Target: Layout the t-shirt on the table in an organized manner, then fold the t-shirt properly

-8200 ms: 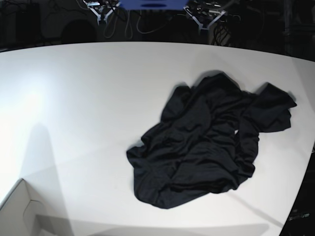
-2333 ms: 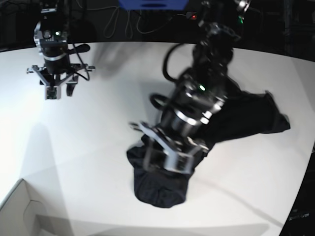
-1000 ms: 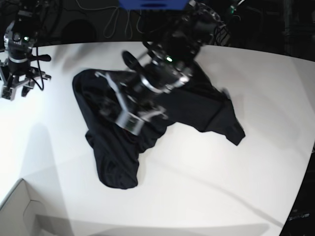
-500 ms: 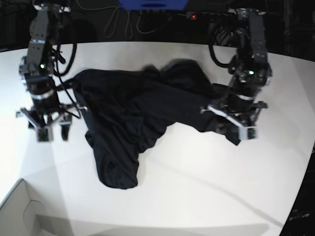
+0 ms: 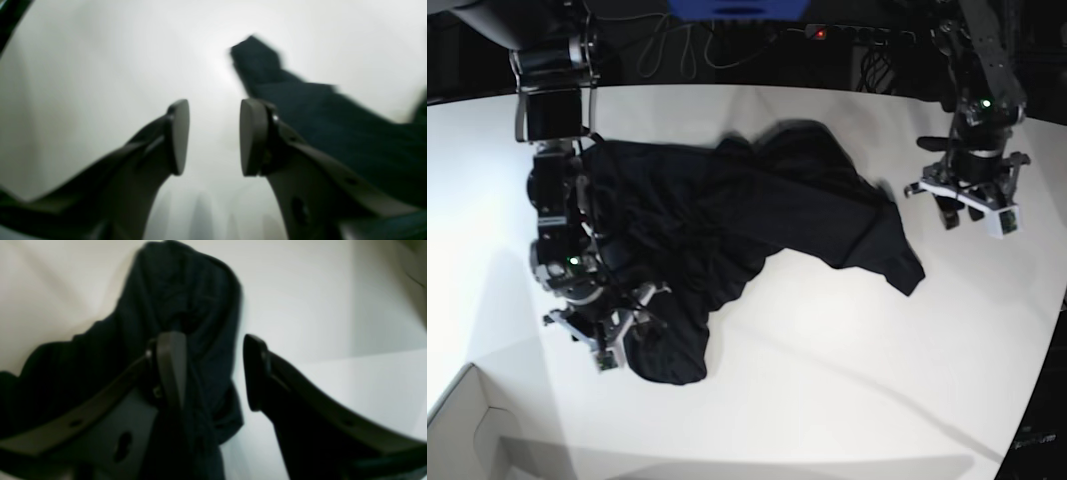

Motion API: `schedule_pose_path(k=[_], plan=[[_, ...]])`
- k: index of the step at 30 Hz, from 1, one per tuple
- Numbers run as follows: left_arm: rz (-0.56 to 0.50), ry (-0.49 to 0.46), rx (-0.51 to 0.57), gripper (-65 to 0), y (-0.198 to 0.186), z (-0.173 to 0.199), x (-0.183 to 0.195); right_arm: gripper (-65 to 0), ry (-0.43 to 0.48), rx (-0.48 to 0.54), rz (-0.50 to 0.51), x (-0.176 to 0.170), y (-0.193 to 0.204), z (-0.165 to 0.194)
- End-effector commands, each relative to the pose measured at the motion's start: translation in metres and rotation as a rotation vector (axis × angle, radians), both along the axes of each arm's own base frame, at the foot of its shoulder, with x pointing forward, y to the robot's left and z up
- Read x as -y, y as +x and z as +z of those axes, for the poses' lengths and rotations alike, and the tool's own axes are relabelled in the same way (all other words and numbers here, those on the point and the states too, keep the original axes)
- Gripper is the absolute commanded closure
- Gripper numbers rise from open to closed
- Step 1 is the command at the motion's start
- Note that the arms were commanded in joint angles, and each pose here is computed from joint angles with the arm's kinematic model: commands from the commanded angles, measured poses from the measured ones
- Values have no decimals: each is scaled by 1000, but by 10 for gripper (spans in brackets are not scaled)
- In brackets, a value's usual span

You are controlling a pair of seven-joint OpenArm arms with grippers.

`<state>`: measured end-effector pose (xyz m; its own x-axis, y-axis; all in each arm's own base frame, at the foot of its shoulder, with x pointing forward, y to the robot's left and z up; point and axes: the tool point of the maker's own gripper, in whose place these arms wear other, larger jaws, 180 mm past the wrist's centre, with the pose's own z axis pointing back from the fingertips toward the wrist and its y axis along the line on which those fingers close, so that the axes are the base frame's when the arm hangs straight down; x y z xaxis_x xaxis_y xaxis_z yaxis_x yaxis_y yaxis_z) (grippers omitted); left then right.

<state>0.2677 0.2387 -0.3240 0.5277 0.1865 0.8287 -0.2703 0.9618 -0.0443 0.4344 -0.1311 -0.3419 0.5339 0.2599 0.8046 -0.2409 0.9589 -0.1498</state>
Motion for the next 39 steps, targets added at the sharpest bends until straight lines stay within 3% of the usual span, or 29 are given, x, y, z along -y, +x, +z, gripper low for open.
schedule_pose_path(k=[1, 8, 21, 23, 27, 33, 39], plan=[[9, 20, 49, -244, 3, 13, -6, -285, 2, 49, 15, -5, 11, 16], [47, 23, 48, -244, -1, 13, -18, -285, -22, 8, 119, -42, -2, -3], [47, 19, 53, -244, 2, 14, -17, -275, -18, -59, 98, -32, -2, -38], [46, 19, 68, -244, 7, 18, -17, -224, -19, -57, 99, -32, -2, -36], [45, 21, 67, -244, 7, 18, -17, 0, -16, -4, 109, -36, -2, -17], [45, 24, 69, -244, 7, 18, -18, 0, -24, 172, 75, -20, -10, 55], [43, 15, 71, -244, 8, 18, -15, 0, -52, 336, -83, 42, -31, 123]])
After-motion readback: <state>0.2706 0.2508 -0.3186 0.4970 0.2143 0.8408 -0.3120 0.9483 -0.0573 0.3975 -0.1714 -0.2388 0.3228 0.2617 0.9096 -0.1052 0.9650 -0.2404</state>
